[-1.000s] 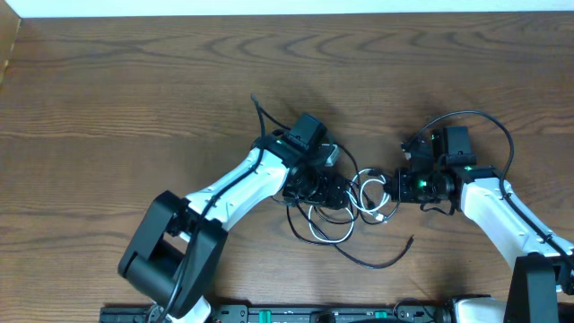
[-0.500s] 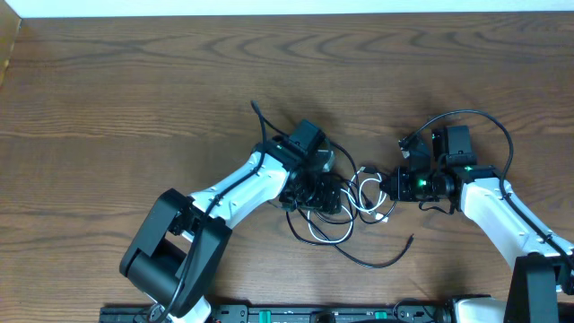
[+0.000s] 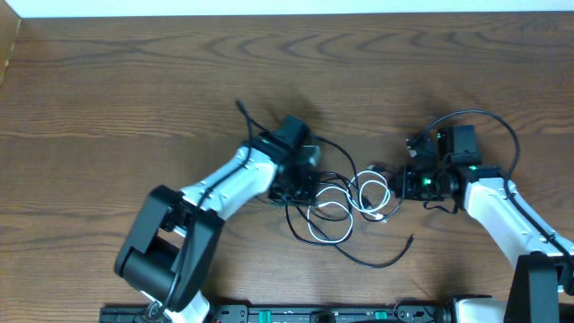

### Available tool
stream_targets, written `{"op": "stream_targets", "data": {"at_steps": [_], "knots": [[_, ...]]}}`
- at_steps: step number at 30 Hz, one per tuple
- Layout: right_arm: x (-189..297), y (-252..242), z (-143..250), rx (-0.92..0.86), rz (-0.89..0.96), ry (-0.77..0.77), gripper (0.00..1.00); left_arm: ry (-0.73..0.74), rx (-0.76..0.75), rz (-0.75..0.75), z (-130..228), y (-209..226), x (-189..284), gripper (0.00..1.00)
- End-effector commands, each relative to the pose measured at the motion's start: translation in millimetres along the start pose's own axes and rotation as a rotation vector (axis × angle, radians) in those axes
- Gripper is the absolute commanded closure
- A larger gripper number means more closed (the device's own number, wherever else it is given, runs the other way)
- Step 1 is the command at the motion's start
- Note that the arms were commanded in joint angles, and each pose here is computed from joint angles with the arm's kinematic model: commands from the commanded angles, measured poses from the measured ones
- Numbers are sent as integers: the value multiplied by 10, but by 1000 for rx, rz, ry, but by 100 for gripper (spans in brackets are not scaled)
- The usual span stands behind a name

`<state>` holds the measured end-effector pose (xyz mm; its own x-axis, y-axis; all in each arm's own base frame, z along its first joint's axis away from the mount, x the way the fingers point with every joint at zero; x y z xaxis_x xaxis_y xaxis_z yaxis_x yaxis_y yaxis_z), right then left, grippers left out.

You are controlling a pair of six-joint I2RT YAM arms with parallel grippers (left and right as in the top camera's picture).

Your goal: Untangle cables

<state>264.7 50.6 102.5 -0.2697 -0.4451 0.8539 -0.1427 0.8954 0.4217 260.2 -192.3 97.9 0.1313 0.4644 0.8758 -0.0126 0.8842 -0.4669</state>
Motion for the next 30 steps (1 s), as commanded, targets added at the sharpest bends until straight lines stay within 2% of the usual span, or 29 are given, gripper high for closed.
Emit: {"op": "stream_targets", "data": {"at_steps": [1, 6, 10, 14, 16, 18, 22, 26, 30], "knots": [[76, -302, -9, -139, 134, -29, 99, -133, -42, 23, -234, 119, 571, 93], [256, -658, -5, -298, 168, -89, 99, -385, 76, 94, -360, 479, 1520, 92], [381, -896, 34, -395, 208, -125, 99, -548, 116, 291, -255, 670, 2130, 92], [477, -1092, 83, -548, 284, -161, 99, -613, 159, 343, -182, 823, 2354, 92], [544, -1217, 125, -648, 335, -185, 99, -616, 182, 346, -173, 876, 2372, 92], [573, -1268, 121, -673, 350, -207, 99, -601, 190, 349, -176, 871, 2333, 92], [579, -1256, 49, -629, 314, -239, 99, -561, 163, 352, -178, 759, 2241, 92], [568, -1057, -160, -404, 72, -310, 99, -521, 103, 339, -171, 569, 2128, 91], [577, -877, -316, -263, -79, -372, 96, -500, 65, 245, -164, 428, 1977, 83]]}}
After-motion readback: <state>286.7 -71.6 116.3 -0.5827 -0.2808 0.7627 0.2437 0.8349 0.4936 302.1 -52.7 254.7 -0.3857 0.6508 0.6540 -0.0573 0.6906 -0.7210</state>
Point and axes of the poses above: each gripper's point midway between its finger pads, its own x axis back along the fingers, its own y axis along the line the jaws close on, z = x × y, the point moved 8 cm from there along x, back along the fingers, and after that the axes turned 10 degrees about x, right-handed, at the moved point
